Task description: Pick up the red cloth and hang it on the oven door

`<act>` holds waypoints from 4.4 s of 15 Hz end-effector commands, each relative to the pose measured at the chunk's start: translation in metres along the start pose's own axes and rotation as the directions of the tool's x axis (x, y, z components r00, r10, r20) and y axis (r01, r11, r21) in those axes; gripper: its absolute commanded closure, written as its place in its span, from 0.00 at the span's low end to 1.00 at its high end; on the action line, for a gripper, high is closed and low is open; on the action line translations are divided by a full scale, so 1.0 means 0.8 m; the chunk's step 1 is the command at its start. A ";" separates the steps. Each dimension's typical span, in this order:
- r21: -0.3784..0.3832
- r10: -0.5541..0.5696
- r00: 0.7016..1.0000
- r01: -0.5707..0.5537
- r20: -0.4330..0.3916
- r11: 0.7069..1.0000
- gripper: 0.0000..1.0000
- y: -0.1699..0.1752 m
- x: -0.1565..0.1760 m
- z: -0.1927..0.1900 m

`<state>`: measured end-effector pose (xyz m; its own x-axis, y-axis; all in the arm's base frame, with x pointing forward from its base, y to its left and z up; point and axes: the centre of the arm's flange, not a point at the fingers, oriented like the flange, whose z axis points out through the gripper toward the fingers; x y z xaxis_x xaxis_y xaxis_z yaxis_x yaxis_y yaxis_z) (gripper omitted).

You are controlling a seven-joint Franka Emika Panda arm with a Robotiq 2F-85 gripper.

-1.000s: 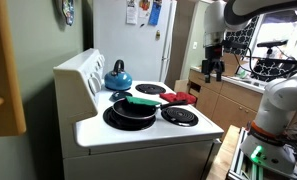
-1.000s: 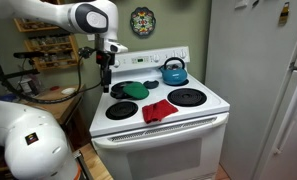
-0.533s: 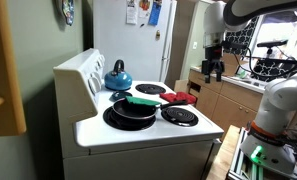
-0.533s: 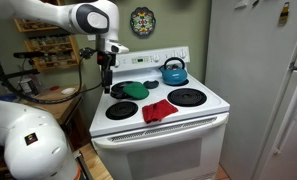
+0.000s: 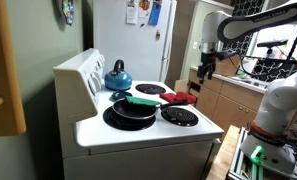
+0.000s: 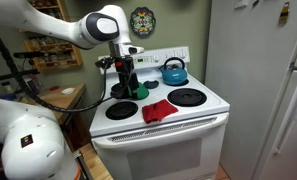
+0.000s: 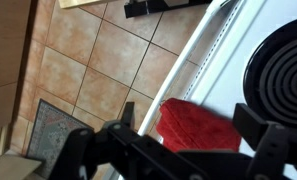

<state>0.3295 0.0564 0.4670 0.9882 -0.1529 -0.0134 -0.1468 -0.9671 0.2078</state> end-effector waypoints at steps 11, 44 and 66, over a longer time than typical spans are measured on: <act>0.048 -0.246 0.941 0.263 -0.231 0.964 0.00 0.031 0.039 0.044; 0.217 -0.567 0.705 0.688 -0.426 0.692 0.73 0.028 0.100 0.148; 0.016 0.000 0.983 0.003 -0.181 1.000 0.99 0.025 0.036 0.002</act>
<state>0.3747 0.0272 0.4405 0.9840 0.0019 0.1782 -0.0204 -0.9922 0.1230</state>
